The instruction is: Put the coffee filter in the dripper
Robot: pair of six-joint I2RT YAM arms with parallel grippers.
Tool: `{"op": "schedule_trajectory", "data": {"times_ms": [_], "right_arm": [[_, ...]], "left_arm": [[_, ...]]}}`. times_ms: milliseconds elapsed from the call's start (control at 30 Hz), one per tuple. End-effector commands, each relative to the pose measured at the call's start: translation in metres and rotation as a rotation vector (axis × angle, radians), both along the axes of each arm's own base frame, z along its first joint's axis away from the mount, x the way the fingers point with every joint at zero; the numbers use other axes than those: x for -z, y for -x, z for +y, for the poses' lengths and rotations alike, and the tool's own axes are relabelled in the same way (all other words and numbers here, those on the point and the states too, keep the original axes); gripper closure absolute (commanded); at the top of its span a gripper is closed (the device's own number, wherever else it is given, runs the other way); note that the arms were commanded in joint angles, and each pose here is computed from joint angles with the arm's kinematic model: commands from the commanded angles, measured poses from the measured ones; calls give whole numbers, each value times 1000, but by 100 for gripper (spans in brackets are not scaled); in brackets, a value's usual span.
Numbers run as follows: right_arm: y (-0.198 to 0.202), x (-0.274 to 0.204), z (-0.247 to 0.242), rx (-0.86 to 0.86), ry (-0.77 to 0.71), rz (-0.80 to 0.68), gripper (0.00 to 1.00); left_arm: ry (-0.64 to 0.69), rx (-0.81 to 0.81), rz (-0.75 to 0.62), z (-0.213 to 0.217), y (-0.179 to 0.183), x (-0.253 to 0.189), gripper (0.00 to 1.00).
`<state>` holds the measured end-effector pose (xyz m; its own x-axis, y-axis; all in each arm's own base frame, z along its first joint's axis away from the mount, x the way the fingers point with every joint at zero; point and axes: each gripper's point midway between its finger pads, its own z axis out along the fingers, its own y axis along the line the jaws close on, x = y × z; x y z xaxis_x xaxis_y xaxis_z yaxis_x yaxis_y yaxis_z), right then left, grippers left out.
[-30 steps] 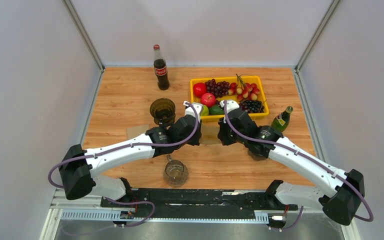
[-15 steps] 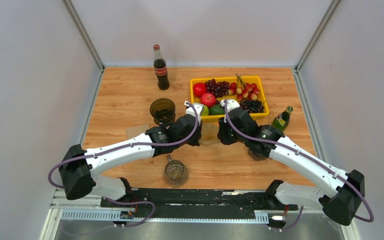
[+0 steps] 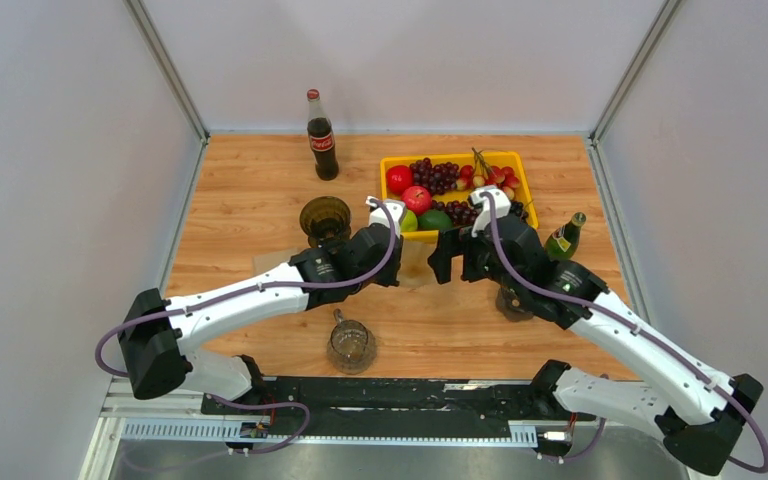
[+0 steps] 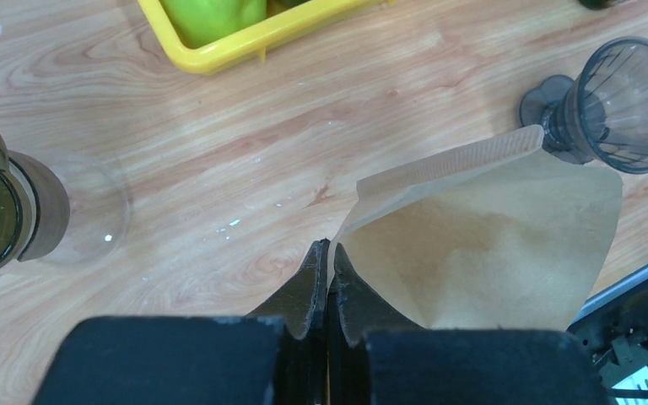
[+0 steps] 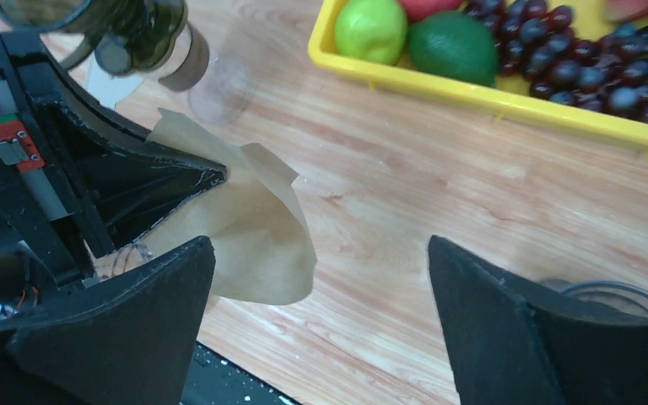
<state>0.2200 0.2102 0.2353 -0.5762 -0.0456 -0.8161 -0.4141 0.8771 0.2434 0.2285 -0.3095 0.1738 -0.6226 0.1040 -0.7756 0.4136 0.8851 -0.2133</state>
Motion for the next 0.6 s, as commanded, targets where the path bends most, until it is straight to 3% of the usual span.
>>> {"op": "schedule_trajectory", "data": {"times_ms": [0,233,433,567], "right_arm": [[-17,-33,-32,218,-67,-127,0],[-27,-31,-95,561,-76,-218,0],[-26,-18,-96,559,-48,-203,0],[-28,-5,-90,531,-7,-174,0]], "left_arm": [[24,-12,-25,-5,-8,-21,100],[33,-38,-102,4,-16,-67,100],[38,-142,-175,41,-32,-111,99],[37,-281,-156,88,-51,-115,98]]}}
